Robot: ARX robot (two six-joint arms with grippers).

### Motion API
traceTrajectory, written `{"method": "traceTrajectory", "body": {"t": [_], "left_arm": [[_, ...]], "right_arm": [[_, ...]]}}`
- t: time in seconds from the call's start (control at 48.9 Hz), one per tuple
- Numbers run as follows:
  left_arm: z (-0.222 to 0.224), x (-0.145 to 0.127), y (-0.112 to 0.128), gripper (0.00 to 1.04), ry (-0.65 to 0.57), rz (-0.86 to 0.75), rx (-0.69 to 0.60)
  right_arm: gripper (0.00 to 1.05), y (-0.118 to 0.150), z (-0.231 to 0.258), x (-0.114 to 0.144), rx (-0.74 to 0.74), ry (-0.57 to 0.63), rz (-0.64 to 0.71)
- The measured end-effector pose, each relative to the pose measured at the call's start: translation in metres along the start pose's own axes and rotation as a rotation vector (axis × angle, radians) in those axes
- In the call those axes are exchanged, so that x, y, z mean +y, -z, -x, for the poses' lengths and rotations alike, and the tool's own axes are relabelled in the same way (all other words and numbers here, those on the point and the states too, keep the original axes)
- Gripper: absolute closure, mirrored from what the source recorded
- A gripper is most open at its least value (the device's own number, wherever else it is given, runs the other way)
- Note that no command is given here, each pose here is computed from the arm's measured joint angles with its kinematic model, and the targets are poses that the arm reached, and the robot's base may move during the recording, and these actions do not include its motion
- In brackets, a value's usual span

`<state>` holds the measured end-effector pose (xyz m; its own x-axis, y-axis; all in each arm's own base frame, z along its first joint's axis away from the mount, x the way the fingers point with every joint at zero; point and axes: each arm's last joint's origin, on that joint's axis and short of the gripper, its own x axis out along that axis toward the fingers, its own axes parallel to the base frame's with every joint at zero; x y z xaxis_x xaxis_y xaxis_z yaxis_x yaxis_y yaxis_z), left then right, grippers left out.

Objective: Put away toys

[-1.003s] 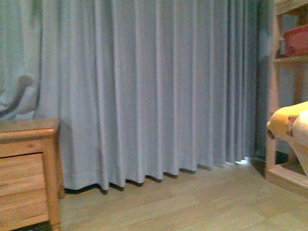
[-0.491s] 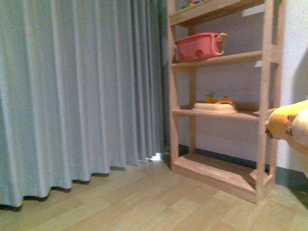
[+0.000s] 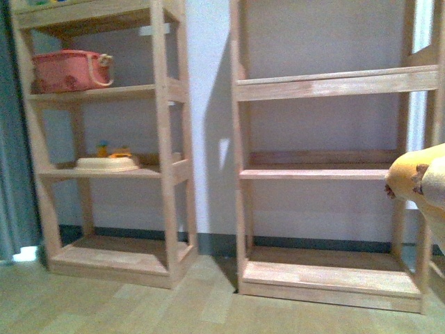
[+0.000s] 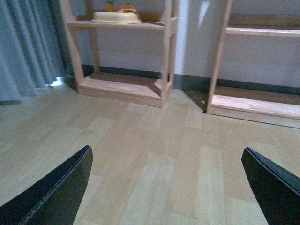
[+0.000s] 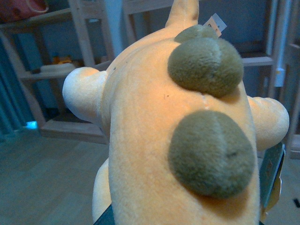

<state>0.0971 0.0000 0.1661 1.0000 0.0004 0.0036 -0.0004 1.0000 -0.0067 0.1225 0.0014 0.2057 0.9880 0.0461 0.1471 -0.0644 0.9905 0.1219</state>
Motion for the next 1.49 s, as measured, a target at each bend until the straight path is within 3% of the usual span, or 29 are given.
{"method": "traceTrajectory", "body": {"t": [1.494], "left_arm": [[0.0,-0.0001,0.0,0.06,0.001,0.0,0.0]], "right_arm": [[0.85,-0.0001,0.0001,0.0001,0.0,-0.003,0.0]]}}
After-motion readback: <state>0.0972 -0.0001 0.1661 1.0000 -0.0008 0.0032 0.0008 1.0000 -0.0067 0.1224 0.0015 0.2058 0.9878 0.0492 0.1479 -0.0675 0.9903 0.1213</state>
